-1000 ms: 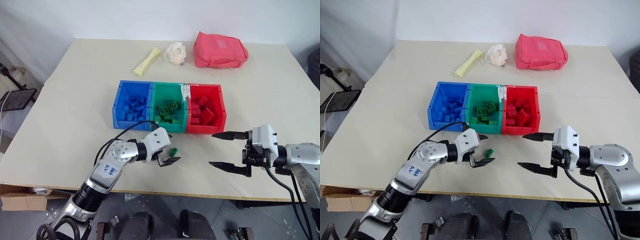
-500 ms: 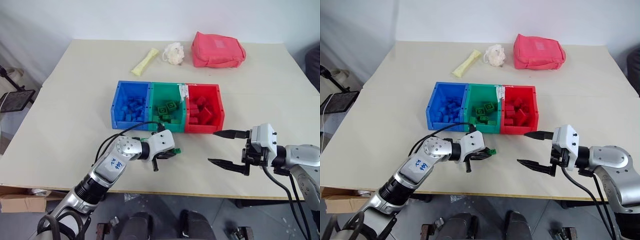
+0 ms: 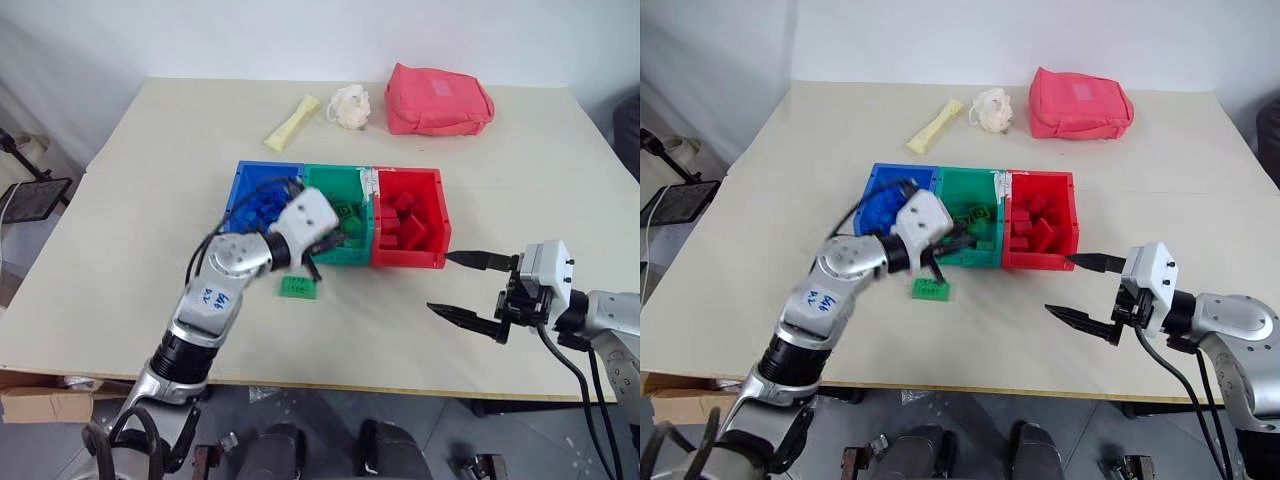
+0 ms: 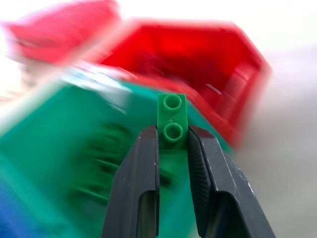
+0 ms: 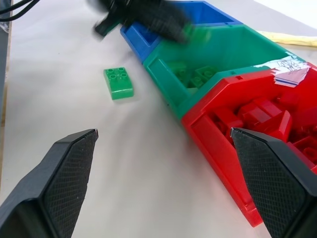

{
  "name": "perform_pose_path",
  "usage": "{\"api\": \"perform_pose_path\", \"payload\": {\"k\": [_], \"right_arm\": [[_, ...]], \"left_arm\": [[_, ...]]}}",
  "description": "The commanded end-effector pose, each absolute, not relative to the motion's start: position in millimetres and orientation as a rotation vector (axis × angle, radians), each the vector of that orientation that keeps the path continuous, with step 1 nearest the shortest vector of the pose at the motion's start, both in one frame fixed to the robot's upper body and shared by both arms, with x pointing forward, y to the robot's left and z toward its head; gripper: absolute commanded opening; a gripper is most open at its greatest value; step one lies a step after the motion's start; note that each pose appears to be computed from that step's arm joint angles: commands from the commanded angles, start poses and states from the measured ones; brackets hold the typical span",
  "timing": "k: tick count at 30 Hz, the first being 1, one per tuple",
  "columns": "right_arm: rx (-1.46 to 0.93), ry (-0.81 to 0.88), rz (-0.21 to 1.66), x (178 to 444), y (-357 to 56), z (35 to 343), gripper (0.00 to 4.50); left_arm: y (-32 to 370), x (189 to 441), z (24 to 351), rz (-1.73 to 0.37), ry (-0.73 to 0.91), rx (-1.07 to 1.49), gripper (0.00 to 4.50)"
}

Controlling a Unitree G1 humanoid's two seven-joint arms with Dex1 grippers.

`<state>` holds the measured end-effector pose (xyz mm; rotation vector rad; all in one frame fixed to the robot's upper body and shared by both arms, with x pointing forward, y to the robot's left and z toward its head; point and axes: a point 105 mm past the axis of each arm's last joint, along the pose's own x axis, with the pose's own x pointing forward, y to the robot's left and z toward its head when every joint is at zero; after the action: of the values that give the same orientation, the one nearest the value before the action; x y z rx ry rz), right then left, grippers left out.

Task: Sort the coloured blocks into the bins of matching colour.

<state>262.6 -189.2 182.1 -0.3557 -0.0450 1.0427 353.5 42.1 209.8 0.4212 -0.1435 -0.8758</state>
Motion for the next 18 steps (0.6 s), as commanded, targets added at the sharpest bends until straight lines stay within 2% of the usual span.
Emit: {"api": "perform_pose_path", "payload": {"k": [1, 3, 5, 13, 14, 18], "right_arm": [[-0.362, -0.1, 1.028, 265, -189, 193, 4.5], [-0.362, -0.11, 1.028, 268, -187, 195, 4.5], [-0.364, -0.116, 1.025, 269, -187, 196, 4.5], [-0.372, -0.116, 1.026, 270, -189, 198, 4.5], [-0.374, -0.116, 1.033, 270, -189, 198, 4.5], [-0.382, -0.11, 1.065, 272, -189, 197, 4.5]], "left_arm": [[44, 370, 227, -0.797, -0.205, 0.358, 0.44], [42, 379, 226, -0.78, -0.21, 0.42, 1.19], [42, 384, 224, -0.769, -0.185, 0.413, 1.73], [41, 375, 225, -0.839, -0.164, 0.364, 4.3], [42, 372, 227, -0.856, -0.169, 0.343, 4.47], [49, 359, 231, -0.915, -0.19, 0.302, 4.47]]}}
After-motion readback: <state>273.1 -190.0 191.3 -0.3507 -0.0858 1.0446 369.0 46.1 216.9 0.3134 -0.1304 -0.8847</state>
